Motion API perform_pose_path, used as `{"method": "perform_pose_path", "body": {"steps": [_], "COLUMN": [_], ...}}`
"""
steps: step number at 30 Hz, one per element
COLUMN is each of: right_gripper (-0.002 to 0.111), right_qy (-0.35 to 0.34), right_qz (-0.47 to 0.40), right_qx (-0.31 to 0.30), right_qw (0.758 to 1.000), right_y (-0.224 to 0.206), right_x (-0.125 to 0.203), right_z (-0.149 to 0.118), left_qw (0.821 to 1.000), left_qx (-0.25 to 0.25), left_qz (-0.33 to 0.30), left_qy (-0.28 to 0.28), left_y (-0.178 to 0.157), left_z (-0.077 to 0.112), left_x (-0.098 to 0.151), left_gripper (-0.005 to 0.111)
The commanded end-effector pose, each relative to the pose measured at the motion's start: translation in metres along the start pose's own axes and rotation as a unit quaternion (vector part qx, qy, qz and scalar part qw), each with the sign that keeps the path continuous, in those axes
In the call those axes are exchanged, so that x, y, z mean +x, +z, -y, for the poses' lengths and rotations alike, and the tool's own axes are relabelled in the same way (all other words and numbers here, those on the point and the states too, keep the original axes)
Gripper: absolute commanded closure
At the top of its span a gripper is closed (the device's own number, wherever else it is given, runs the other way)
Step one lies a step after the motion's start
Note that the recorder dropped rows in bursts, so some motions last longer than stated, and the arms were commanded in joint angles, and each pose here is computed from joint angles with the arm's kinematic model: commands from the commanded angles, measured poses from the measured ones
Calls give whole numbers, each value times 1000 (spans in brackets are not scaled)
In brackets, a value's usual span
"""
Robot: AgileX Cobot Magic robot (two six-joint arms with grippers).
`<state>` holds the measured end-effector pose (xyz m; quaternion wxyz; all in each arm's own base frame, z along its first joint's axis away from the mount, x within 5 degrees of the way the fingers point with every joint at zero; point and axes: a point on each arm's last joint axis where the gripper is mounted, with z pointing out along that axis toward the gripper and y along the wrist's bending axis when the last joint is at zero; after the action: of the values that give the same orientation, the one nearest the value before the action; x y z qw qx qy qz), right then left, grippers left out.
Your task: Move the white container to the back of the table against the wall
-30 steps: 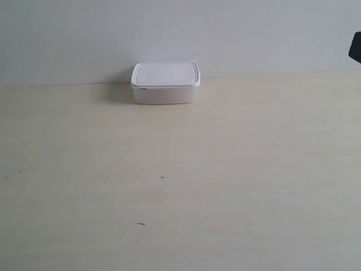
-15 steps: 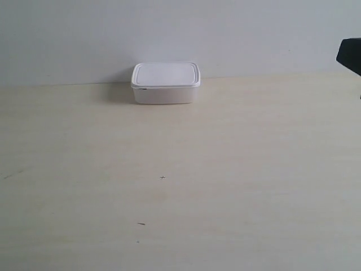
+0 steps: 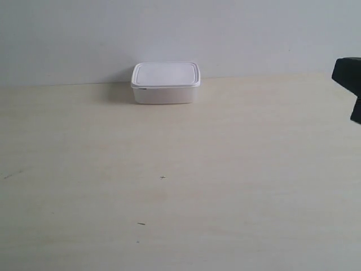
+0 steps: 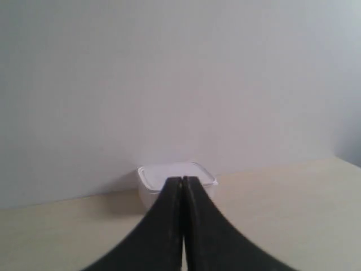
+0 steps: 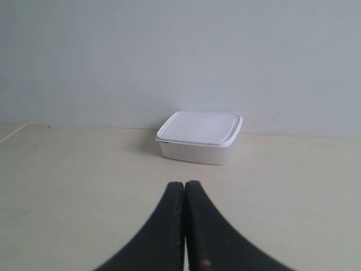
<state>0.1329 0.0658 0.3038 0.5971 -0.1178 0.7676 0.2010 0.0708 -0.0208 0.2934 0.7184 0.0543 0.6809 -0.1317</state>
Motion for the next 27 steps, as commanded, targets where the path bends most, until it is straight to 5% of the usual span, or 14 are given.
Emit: {"method": "perform_pose_path", "body": {"steps": [1,10,27], "right_gripper": [108,108,108], "right_qy": [-18,-86,-79], "right_qz": [35,89,173], "right_qx": [25,25,14], "right_qw": [999,992,982], "right_y": [-9,-51,-73], "right_x": [23,87,90], "right_z": [9,18,17], "left_qw": [997,993,993], "left_qx": [-72,-100,-96], "left_qz": [-6,-58,-65], "left_qy": [2,24,24], "left_y": [2,-1,-1], "left_z": [-16,-25,-25], "left_x": [29,73,76], "left_gripper": [107,107,107]}}
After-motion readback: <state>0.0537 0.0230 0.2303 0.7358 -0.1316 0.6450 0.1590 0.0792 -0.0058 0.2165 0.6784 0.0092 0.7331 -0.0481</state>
